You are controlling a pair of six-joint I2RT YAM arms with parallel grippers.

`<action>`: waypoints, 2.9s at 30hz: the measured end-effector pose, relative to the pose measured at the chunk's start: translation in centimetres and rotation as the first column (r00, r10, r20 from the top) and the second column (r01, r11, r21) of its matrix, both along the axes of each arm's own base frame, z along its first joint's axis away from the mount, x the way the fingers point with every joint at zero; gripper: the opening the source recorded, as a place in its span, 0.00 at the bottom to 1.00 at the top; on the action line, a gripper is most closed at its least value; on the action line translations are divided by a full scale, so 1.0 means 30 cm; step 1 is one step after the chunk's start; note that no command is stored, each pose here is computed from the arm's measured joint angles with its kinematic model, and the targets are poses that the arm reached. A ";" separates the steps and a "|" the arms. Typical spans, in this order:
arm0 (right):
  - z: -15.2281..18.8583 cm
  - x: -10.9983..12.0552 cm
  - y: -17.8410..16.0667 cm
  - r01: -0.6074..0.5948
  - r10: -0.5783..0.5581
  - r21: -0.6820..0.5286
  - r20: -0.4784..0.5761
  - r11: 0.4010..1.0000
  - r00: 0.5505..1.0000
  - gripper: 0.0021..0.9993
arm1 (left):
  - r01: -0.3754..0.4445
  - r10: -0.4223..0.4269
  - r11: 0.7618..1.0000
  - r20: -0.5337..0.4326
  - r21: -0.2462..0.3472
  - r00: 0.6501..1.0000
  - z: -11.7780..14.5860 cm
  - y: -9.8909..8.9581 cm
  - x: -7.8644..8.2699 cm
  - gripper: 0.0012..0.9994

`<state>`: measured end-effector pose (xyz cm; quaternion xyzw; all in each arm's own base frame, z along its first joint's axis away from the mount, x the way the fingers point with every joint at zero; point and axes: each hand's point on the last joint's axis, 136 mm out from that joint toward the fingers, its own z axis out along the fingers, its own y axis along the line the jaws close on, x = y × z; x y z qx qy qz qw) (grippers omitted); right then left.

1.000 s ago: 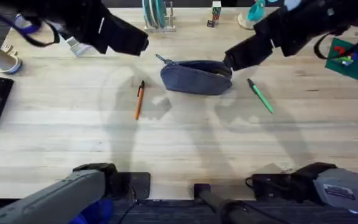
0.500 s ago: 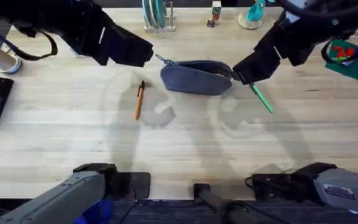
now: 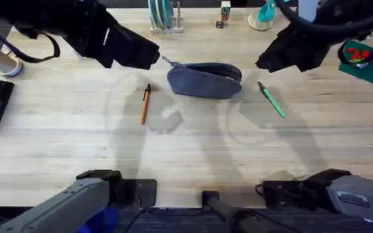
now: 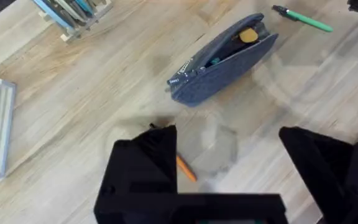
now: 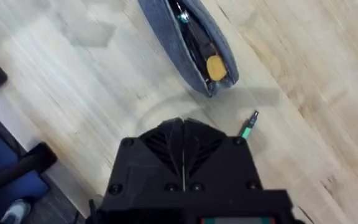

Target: Unzip the bag, pick up the pens from the table one at a time and place them inside, then zip the bag closed.

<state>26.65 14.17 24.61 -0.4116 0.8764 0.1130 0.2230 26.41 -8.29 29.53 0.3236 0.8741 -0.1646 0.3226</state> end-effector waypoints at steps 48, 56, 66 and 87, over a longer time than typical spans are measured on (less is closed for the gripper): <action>-0.194 0.136 0.046 -0.397 0.399 -0.093 0.006 0.913 0.917 0.03 | -0.002 0.002 1.000 -0.002 -0.001 1.000 0.000 0.000 0.000 1.00; -0.240 0.166 0.033 -0.404 0.404 -0.034 -0.021 0.914 0.915 0.03 | -0.002 0.002 1.000 -0.002 -0.001 1.000 0.000 0.000 0.000 0.99; -0.352 0.191 0.051 -0.435 0.432 -0.006 -0.095 0.901 0.897 0.03 | -0.002 0.002 1.000 -0.001 -0.001 1.000 0.000 0.000 0.000 1.00; -0.498 0.231 0.105 -0.453 0.462 0.088 -0.151 0.887 0.874 0.03 | -0.002 0.002 1.000 -0.002 -0.001 1.000 0.000 0.000 0.000 1.00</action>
